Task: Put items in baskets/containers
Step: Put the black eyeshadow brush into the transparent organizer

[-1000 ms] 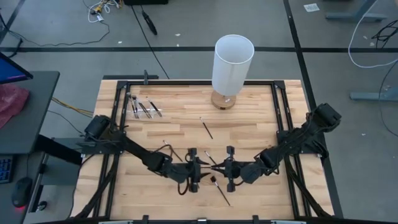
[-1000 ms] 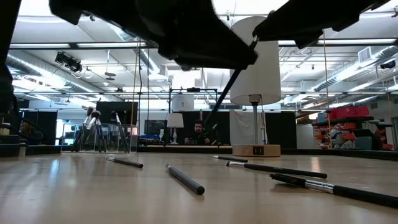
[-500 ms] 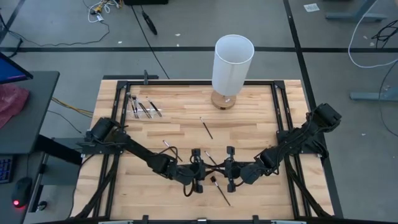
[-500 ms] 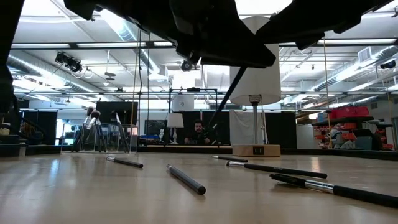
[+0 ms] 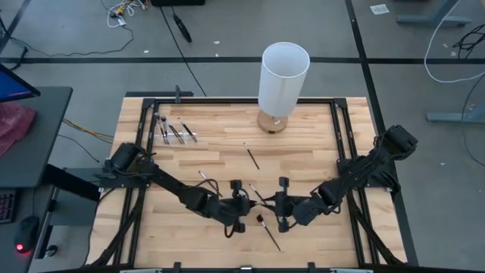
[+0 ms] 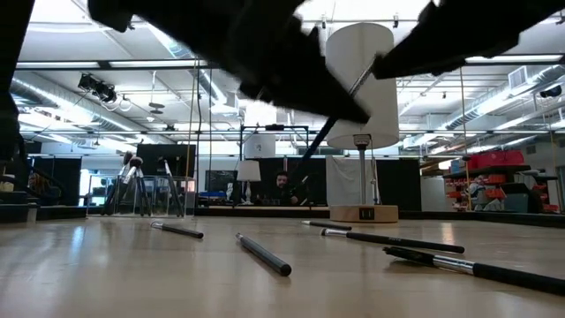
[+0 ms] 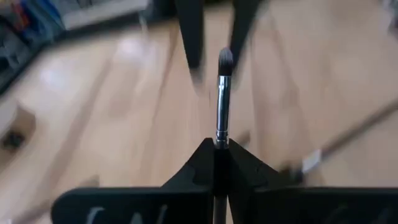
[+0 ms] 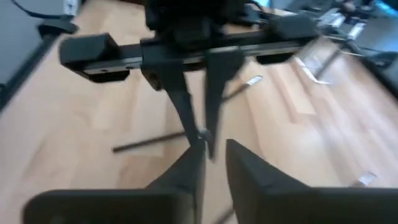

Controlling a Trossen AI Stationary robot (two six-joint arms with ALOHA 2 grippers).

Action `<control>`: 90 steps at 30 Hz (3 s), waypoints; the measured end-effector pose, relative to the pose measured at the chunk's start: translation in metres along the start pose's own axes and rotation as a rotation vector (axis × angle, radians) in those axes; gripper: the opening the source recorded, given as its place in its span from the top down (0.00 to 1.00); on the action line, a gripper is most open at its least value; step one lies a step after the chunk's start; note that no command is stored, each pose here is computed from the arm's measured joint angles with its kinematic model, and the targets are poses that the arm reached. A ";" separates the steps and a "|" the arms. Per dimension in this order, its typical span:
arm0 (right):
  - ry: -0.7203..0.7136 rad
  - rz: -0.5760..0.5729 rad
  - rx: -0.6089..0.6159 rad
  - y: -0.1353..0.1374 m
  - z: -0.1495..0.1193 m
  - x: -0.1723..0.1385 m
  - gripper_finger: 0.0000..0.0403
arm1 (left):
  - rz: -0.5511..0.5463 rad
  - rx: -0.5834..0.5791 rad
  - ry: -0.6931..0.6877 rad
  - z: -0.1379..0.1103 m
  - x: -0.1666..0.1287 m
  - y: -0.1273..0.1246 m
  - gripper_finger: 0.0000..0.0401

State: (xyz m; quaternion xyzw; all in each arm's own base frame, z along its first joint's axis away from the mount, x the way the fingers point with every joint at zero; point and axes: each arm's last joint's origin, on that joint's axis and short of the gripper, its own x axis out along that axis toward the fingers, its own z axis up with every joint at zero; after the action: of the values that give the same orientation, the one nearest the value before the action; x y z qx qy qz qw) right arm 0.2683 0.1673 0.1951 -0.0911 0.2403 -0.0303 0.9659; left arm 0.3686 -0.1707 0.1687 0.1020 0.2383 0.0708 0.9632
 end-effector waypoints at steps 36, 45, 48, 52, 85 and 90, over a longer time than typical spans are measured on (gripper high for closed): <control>-0.122 -0.076 0.141 -0.004 -0.037 -0.024 0.70 | 0.931 -0.749 -0.461 -0.109 -0.153 0.214 0.95; -0.126 -0.075 0.143 -0.004 -0.036 -0.024 0.70 | 1.039 -0.745 -0.355 -0.128 -0.141 0.236 0.95; -0.126 -0.075 0.143 -0.003 -0.036 -0.024 0.70 | 1.060 -0.728 -0.315 -0.133 -0.136 0.237 0.95; -0.126 -0.075 0.142 -0.003 -0.036 -0.024 0.70 | 1.072 -0.753 -0.289 -0.141 -0.129 0.237 0.95; -0.126 -0.074 0.142 -0.003 -0.036 -0.024 0.70 | 1.042 -0.909 -0.189 -0.169 -0.113 0.246 0.76; -0.126 -0.074 0.143 -0.003 -0.036 -0.024 0.70 | 1.017 -0.835 -0.194 -0.153 -0.112 0.249 0.74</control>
State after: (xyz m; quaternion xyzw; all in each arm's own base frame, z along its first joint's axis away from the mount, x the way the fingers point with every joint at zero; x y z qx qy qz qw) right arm 0.2302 0.1605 0.1753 -0.0326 0.1728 -0.0773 0.9814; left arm 0.1762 0.0750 0.1434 -0.1743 0.0251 0.5934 0.7854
